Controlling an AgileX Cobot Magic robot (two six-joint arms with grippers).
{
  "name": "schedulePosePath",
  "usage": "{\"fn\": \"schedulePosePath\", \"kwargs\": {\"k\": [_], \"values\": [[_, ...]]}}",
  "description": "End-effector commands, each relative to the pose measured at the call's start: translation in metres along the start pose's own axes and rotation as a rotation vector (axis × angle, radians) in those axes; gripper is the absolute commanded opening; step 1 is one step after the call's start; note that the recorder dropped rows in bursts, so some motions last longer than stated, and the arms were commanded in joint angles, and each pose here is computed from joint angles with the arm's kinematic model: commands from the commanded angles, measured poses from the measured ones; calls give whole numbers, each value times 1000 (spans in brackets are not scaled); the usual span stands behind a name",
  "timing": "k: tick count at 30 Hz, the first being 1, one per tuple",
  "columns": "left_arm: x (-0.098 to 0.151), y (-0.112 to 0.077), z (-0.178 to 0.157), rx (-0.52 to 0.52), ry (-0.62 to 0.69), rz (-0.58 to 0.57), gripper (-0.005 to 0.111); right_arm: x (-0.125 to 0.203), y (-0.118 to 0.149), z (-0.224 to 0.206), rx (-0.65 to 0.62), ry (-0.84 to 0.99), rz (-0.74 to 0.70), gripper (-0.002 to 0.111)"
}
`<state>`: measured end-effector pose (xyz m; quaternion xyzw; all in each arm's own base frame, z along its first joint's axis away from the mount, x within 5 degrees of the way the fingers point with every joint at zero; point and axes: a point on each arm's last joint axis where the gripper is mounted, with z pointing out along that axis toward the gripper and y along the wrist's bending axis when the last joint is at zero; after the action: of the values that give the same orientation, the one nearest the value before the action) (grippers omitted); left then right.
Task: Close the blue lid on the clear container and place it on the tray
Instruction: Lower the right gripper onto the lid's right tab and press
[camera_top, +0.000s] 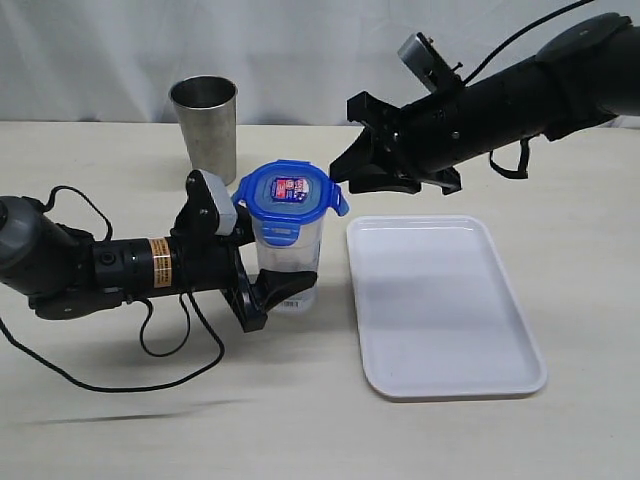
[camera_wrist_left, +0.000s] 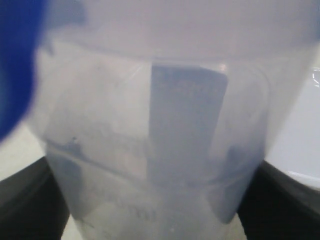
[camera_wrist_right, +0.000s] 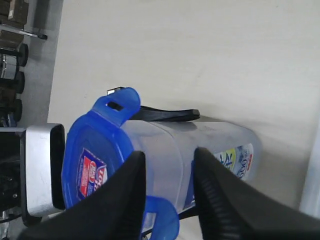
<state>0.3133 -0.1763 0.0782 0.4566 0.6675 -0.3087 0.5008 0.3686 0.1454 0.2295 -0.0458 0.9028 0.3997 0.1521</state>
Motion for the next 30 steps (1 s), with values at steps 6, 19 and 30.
{"fn": "schedulePosePath", "kwargs": {"k": [6, 19, 30], "values": [[4, 3, 0, -17, 29, -3, 0, -9, -2, -29, 19, -69, -50, 36], [3, 3, 0, -16, 25, -3, 0, 13, 30, -12, -34, 63, -109, 47], [3, 3, 0, -16, 25, -3, 0, 16, 23, -9, 1, 96, -72, 43]]}}
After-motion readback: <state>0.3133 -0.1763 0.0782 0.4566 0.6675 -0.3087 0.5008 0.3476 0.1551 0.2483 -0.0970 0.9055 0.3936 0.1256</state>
